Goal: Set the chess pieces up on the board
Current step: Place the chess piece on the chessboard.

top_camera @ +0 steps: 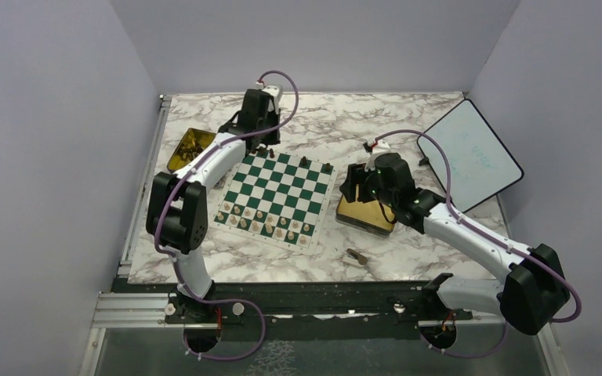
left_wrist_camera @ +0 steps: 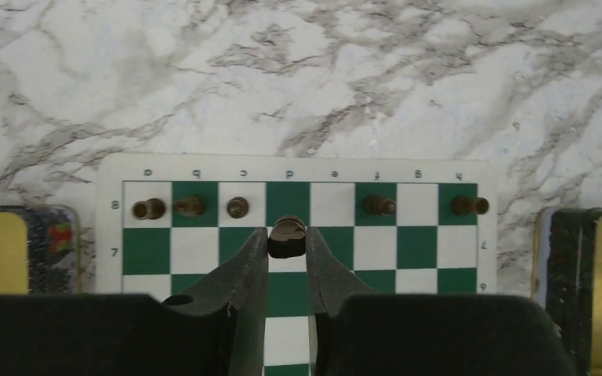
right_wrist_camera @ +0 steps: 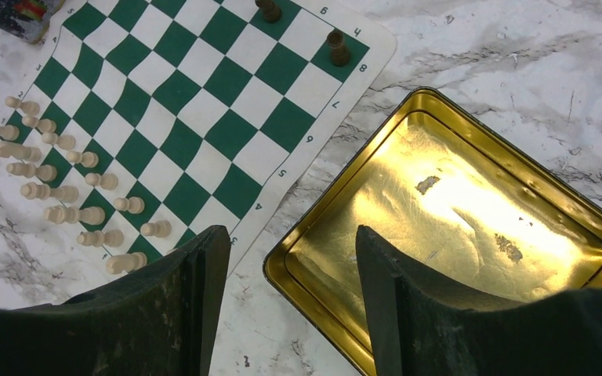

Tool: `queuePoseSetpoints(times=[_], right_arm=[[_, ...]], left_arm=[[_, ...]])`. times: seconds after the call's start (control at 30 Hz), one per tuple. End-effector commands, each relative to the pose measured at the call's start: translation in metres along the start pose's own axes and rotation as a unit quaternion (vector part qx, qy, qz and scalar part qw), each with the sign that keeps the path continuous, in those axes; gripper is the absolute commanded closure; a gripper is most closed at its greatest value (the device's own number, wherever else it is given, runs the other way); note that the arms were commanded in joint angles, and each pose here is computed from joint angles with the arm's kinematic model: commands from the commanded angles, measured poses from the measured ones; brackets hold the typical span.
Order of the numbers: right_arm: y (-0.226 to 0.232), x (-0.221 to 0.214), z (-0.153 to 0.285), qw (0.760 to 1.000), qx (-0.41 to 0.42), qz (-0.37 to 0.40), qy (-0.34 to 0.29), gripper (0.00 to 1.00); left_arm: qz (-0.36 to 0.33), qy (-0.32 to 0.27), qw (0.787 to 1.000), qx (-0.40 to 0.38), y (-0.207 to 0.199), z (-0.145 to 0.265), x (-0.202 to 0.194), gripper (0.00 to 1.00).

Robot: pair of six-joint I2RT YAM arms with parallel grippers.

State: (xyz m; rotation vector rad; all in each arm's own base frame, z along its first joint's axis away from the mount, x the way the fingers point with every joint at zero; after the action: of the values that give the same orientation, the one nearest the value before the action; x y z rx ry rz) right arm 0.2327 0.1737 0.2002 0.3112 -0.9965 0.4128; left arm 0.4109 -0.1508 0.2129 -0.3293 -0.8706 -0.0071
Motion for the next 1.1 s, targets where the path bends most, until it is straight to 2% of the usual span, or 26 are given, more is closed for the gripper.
queuePoseSetpoints(times=[0.0, 0.27, 0.43, 1.07], right_arm=[[-0.004, -0.001, 0.005, 1.0, -0.016, 0.0, -0.003, 0.35], [-0.005, -0.003, 0.005, 1.0, -0.016, 0.0, -0.002, 0.35], [-0.005, -0.003, 0.006, 1.0, -0.018, 0.001, -0.001, 0.35], [-0.006, -0.003, 0.008, 1.0, -0.023, 0.006, -0.003, 0.35]], left_arm=[[-0.017, -0.005, 0.999, -0.048, -0.043, 0.012, -0.003, 0.82], [-0.046, 0.014, 0.996, -0.076, -0.082, -0.005, -0.033, 0.82], [-0.062, 0.005, 0.994, -0.089, -0.101, -0.017, -0.044, 0.82], [-0.089, 0.023, 0.994, -0.063, -0.111, -0.065, -0.075, 0.82]])
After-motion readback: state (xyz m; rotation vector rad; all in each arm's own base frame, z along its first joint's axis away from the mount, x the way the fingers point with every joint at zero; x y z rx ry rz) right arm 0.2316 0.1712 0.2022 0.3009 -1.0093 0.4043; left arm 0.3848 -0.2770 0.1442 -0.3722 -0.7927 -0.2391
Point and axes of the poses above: each gripper's point midway between its finger pads, its own z axis back along the fingers, its own y axis along the line the jaws close on, x = y × z, the point moved 9 cm from there along z, back along the fingers, and after that the axes turned 11 degrees about z, right-handed, at the moved point
